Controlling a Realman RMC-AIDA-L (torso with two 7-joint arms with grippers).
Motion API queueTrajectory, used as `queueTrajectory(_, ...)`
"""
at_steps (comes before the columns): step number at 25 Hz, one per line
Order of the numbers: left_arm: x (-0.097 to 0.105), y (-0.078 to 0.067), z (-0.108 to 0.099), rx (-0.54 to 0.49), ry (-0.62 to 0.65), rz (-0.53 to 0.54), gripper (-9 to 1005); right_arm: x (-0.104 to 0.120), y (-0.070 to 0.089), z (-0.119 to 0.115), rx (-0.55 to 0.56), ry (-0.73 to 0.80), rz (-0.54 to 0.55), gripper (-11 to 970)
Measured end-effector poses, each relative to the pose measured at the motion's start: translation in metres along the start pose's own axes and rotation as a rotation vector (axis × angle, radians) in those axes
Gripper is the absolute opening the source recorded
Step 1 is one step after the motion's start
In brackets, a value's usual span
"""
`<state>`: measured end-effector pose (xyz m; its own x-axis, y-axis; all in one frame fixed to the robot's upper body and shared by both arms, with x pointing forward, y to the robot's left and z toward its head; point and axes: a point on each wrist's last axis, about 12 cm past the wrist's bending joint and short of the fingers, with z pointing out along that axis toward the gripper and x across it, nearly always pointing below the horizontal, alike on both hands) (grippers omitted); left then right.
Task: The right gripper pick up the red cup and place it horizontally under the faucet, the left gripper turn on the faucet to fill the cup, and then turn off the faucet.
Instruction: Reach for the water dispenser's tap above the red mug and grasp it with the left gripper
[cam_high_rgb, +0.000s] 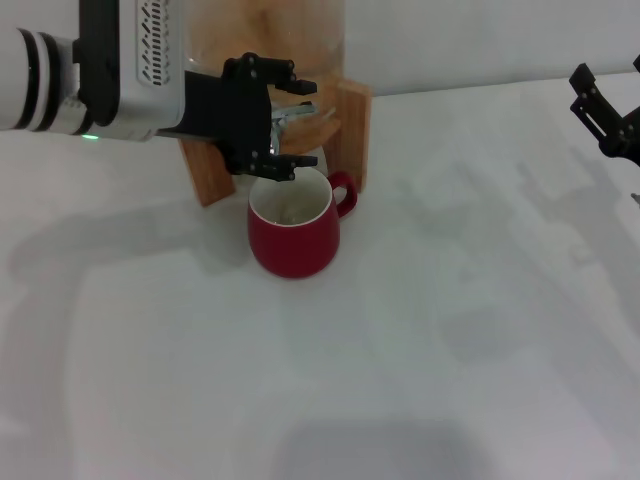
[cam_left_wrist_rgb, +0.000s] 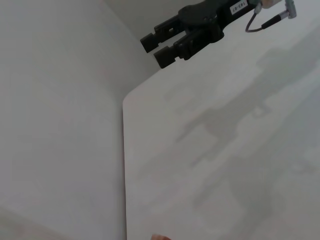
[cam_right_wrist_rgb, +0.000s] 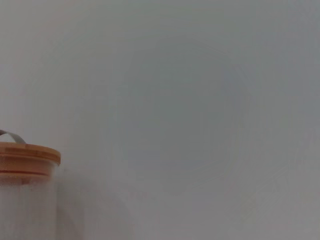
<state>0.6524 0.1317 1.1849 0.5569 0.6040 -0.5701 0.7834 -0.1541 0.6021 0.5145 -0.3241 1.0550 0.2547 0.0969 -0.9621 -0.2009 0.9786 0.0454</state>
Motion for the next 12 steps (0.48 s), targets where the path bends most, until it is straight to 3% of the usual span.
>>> queueTrajectory(12, -0.0003, 0.0007, -0.0018, -0.006, 0.002, -0.006, 771, 0.0, -0.0004, -0.0005, 0.003, 0.0, 0.0, 819)
